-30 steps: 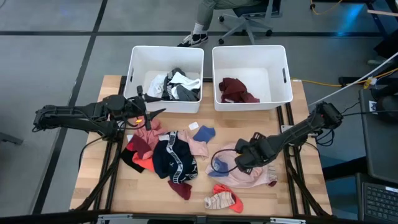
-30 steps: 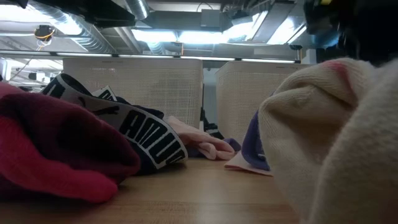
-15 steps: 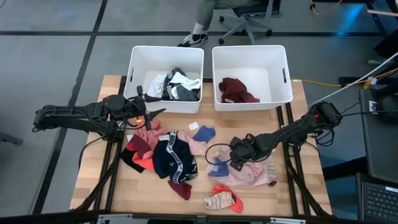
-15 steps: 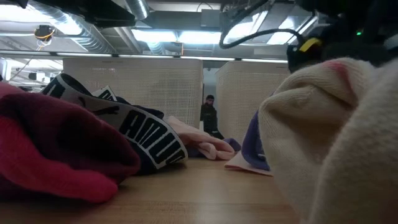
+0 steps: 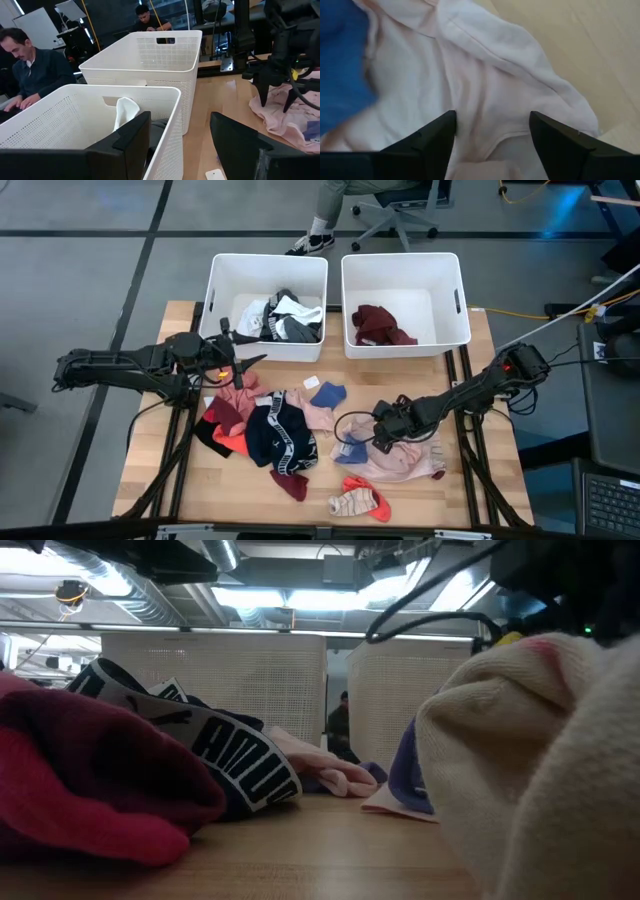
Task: Sort clothes
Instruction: Put the peach underwear into the right white laundry bin
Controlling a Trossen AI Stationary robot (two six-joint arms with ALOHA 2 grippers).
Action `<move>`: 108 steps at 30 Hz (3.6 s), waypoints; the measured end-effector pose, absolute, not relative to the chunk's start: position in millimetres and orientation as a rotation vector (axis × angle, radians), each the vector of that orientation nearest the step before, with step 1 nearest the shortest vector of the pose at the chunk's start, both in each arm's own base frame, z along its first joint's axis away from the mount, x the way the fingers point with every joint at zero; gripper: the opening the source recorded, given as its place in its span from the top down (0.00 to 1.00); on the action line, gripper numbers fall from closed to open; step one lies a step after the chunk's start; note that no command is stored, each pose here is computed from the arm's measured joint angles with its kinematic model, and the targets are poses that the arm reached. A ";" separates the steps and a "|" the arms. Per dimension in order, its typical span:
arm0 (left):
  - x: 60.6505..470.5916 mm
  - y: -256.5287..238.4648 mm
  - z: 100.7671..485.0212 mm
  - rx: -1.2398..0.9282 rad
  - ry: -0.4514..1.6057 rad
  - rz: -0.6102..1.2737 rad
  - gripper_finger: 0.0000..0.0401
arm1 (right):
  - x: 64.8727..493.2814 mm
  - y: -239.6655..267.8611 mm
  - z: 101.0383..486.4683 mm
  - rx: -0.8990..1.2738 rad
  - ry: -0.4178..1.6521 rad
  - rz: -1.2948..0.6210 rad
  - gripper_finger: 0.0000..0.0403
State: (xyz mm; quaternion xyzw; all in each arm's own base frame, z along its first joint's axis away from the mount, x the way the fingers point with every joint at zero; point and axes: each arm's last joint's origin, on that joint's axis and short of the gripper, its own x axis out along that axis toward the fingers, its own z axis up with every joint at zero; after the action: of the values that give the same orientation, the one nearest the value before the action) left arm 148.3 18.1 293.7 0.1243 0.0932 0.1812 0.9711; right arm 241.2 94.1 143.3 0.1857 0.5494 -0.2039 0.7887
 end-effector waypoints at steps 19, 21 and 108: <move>148.3 18.1 293.7 0.251 0.188 0.365 0.52 | 240.2 92.2 146.6 0.251 1.182 -0.396 0.96; 148.3 18.1 293.7 0.251 0.188 0.366 0.52 | 242.4 92.4 157.8 0.239 1.159 -0.404 0.93; 148.3 18.1 293.7 0.257 0.190 0.365 0.52 | 232.0 -133.9 437.5 -0.162 0.802 -1.248 0.95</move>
State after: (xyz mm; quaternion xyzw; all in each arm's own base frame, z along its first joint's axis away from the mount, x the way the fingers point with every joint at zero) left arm 148.3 18.1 293.7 0.1273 0.0939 0.1808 0.9707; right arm 232.0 -133.9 437.5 -0.0736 0.3647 -0.5676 0.7345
